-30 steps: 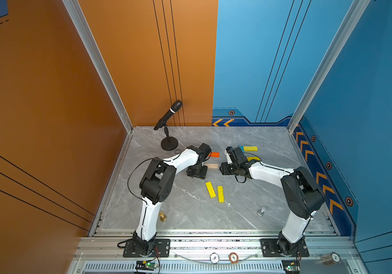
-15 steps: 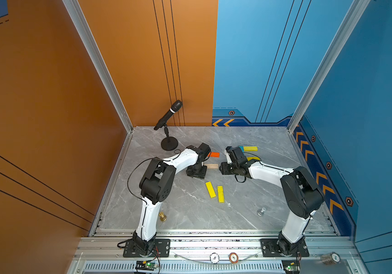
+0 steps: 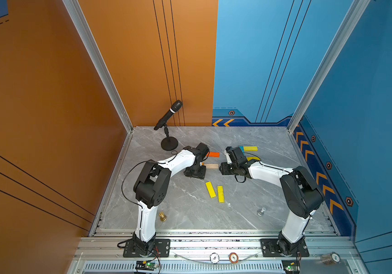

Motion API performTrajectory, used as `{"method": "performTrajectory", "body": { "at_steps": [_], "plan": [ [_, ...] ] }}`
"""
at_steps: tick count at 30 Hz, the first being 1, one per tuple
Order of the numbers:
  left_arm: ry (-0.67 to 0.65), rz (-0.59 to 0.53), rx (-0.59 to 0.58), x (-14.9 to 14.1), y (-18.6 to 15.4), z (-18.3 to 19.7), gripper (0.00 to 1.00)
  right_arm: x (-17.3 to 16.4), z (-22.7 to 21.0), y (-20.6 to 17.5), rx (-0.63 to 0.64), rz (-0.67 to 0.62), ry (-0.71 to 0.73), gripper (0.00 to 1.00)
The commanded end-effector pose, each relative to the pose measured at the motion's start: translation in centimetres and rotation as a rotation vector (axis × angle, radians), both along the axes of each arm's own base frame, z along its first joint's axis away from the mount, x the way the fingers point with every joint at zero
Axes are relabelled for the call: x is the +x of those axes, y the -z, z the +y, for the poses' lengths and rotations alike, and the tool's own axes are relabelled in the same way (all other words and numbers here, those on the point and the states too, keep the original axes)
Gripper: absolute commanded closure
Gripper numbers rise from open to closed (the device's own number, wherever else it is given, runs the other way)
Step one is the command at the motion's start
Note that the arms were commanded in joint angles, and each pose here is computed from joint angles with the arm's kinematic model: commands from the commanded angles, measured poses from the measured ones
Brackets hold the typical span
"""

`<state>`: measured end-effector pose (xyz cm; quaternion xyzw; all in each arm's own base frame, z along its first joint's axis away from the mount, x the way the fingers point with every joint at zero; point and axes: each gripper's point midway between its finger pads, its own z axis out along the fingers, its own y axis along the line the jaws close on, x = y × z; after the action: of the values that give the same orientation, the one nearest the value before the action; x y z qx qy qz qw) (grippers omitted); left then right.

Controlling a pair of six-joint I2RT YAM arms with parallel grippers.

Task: Assemble the number 6 with building blocks
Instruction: Adjust the building block at the center of the board.

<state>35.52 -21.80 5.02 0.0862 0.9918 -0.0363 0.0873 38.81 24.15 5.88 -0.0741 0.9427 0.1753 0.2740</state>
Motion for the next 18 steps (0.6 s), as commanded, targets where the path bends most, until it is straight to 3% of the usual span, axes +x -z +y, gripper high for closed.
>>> {"method": "performTrajectory", "body": {
  "at_steps": [1, 18],
  "plan": [
    [-0.039, -0.047, -0.075, 0.9, -1.9, -0.7, 0.32, 0.6, 0.2, -1.1, 0.021, -0.029, 0.011, 0.50],
    [-0.068, -0.007, -0.044, 2.7, 1.2, -1.2, 0.31, 0.5, 0.0, -0.9, 0.020, -0.022, 0.011, 0.50]
  ]
}}
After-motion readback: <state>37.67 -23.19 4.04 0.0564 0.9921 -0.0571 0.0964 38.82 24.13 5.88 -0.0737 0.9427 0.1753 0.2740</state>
